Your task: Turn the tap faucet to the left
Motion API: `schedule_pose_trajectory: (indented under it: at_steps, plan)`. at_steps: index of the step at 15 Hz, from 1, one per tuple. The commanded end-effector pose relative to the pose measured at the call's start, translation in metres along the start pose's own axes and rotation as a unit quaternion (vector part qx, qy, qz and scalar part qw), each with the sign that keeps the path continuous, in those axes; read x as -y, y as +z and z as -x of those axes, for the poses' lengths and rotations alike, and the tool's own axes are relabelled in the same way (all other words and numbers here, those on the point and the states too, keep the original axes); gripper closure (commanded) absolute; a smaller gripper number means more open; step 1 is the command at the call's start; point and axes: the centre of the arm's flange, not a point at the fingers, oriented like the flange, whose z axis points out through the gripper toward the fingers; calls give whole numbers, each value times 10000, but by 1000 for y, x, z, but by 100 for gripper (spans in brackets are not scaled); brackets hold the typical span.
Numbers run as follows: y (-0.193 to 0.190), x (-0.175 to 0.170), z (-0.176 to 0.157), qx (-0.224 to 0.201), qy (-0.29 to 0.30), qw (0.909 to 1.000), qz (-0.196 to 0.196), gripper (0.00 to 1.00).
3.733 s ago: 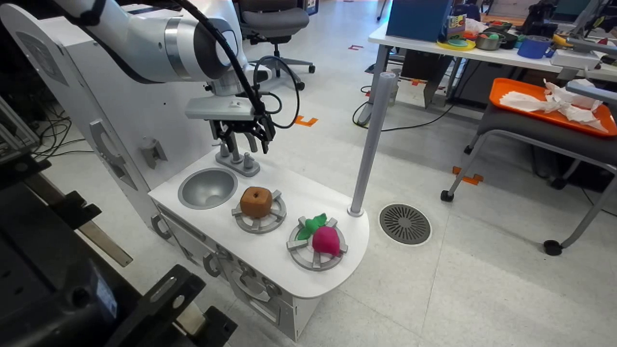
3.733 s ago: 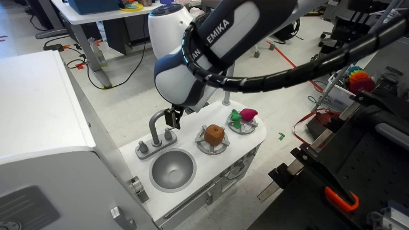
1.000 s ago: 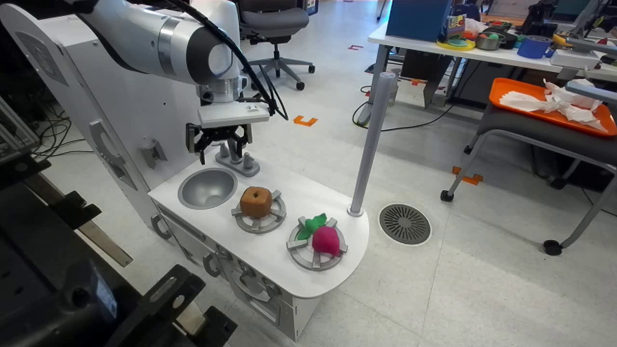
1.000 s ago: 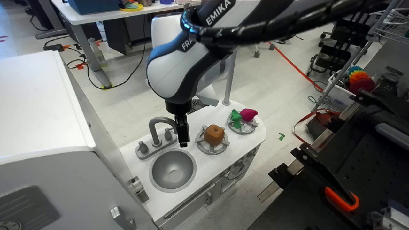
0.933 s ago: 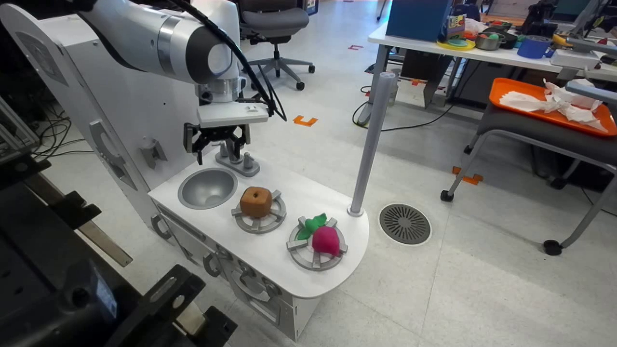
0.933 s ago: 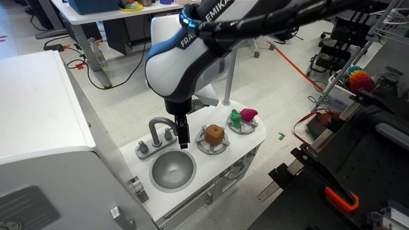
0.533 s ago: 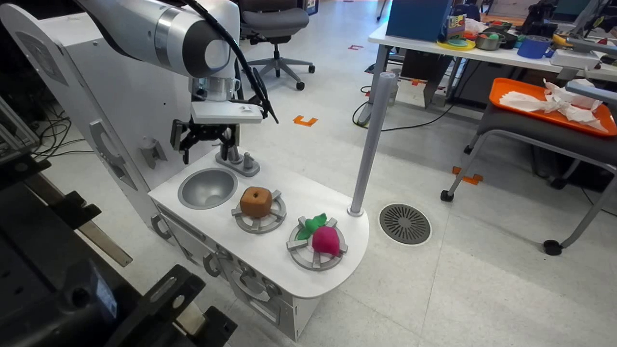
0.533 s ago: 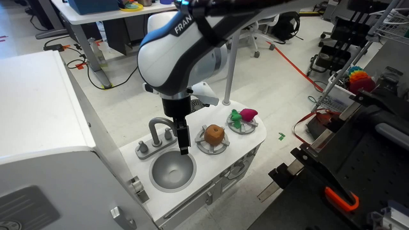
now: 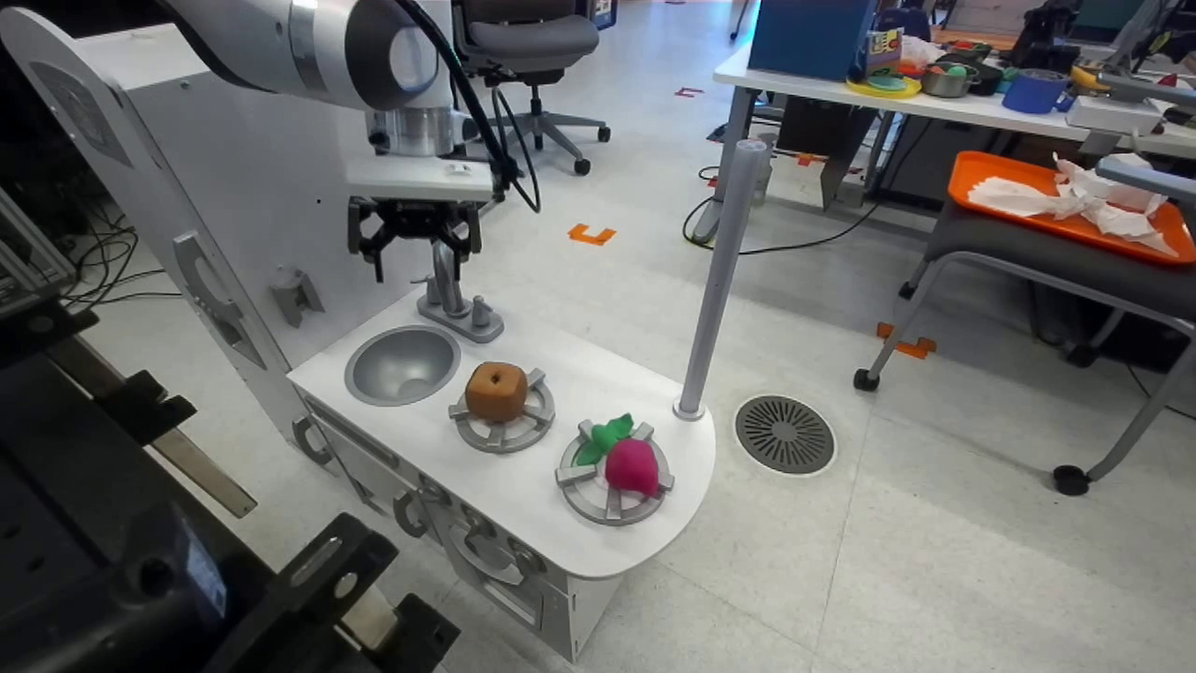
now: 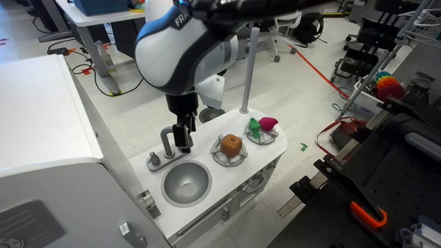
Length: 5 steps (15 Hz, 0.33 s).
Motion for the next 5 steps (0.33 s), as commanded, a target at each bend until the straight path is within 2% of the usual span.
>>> schedule_pose_trajectory:
  at_steps: [1, 3, 5]
  plan:
    - [-13, 5, -8, -9, 152, 9998, 97, 0]
    - [-28, 12, -15, -13, 281, 9994, 191, 0]
    - [-27, 11, -12, 22, 325, 9993, 196, 0]
